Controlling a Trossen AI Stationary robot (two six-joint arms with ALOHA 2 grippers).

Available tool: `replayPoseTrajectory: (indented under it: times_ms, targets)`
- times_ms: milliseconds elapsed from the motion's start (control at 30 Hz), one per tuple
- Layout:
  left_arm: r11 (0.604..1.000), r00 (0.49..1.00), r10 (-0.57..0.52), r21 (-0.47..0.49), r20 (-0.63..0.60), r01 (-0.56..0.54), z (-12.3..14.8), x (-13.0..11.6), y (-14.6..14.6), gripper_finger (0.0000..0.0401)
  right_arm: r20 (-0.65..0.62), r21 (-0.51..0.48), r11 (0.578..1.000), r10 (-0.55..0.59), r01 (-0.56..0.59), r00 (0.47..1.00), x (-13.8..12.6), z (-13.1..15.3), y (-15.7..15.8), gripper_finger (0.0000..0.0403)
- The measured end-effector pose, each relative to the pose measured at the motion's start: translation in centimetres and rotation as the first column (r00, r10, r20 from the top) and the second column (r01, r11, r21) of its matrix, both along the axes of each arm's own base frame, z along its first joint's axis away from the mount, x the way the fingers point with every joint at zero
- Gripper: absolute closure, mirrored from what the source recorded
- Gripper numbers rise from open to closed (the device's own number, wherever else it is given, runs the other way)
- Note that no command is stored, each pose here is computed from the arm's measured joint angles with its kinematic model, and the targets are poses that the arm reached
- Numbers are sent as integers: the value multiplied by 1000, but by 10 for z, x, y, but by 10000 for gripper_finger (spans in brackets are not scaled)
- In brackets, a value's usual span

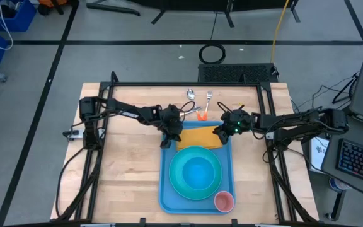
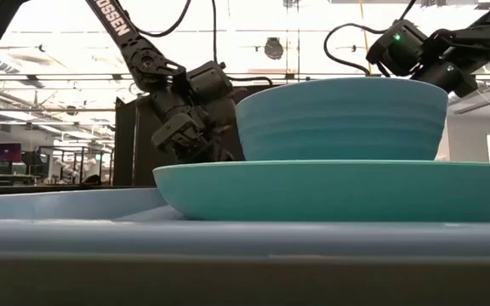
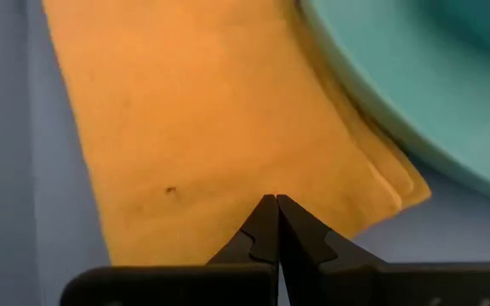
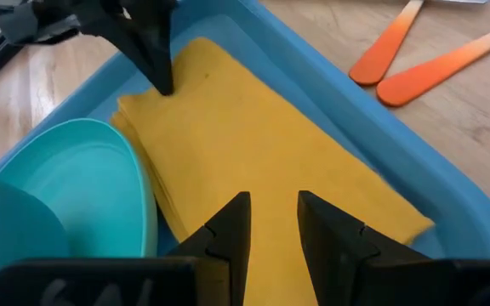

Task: Set up tray
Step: Put the yellow napkin top the left of the light blue plate on the blue serving tray

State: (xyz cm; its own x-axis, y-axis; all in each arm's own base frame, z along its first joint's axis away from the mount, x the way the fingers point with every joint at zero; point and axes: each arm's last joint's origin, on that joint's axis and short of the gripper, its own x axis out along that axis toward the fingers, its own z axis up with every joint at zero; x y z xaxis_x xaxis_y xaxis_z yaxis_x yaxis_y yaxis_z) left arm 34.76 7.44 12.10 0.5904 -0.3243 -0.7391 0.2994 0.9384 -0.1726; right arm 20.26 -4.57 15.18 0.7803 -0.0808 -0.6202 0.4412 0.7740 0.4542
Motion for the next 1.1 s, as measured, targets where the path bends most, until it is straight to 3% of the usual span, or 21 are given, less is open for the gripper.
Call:
replayPoseTrajectory:
  times_ms: [567, 1100]
  targets:
    - [992, 997, 74, 102, -16, -72, 3, 1, 9, 401, 0, -17, 1000, 11, -11, 1000, 0, 0, 0, 314]
    - [992, 996, 88, 87, -14, -87, 5, 0, 10, 395, 1, -20, 1000, 12, -12, 1000, 0, 0, 0, 314]
